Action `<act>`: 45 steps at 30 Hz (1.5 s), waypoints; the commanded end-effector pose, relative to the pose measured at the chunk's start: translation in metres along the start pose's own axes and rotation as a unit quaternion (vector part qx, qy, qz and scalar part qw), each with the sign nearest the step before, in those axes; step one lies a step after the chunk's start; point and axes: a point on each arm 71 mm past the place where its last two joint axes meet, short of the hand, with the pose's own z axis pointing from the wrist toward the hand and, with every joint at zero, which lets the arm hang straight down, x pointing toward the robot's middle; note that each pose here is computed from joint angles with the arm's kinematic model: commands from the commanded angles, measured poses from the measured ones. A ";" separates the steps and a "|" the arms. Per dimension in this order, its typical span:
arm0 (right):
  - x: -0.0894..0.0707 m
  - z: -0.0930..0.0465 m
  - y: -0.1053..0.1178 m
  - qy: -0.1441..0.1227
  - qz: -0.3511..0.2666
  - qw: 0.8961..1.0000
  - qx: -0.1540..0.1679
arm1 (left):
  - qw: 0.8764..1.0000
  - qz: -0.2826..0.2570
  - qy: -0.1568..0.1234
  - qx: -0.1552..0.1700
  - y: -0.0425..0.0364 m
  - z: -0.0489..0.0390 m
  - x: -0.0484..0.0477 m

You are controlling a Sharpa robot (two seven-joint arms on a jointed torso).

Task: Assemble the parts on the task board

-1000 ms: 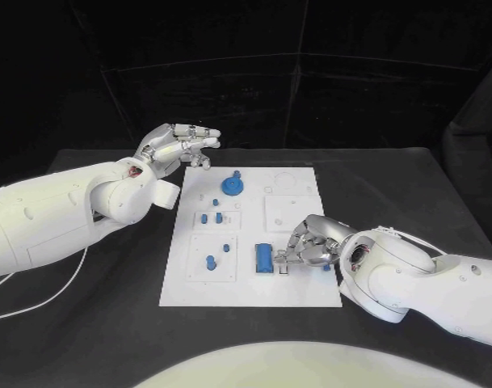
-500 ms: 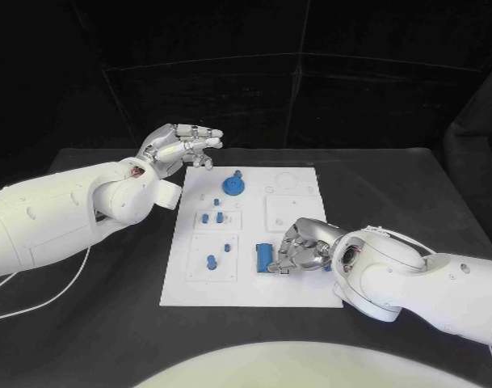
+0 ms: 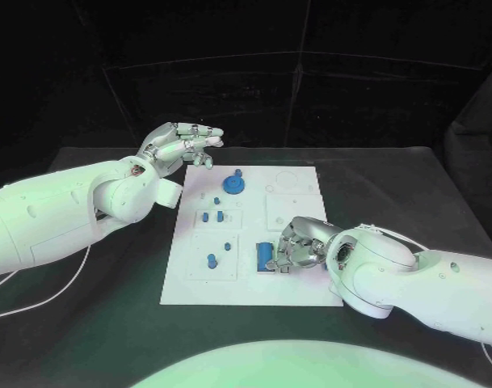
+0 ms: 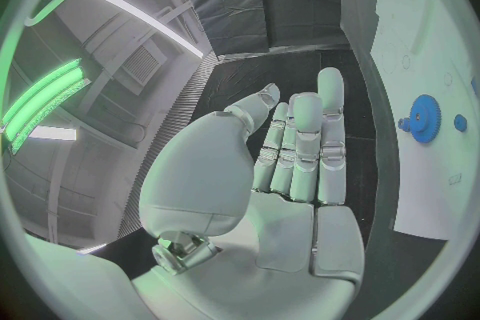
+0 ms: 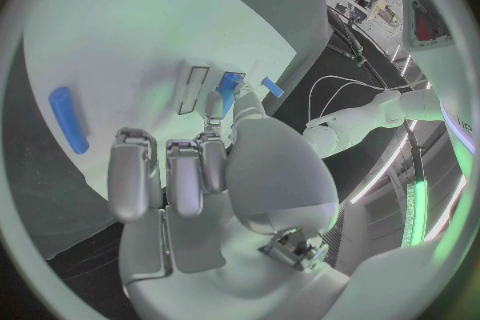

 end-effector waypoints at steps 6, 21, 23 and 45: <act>-0.004 -0.001 -0.002 -0.018 -0.002 1.000 0.004 | 1.000 -0.003 0.004 0.003 -0.0015 0.0000 0.0002; -0.026 -0.024 -0.037 -0.047 0.003 0.999 0.010 | 1.000 -0.002 0.001 0.002 -0.0016 -0.0017 -0.0028; -0.033 -0.027 -0.046 -0.054 -0.006 0.998 0.020 | 1.000 -0.002 0.001 0.002 -0.0016 -0.0020 -0.0033; -0.046 -0.033 -0.075 -0.065 -0.127 0.986 0.084 | 1.000 -0.002 0.005 -0.007 0.0052 -0.0031 -0.0021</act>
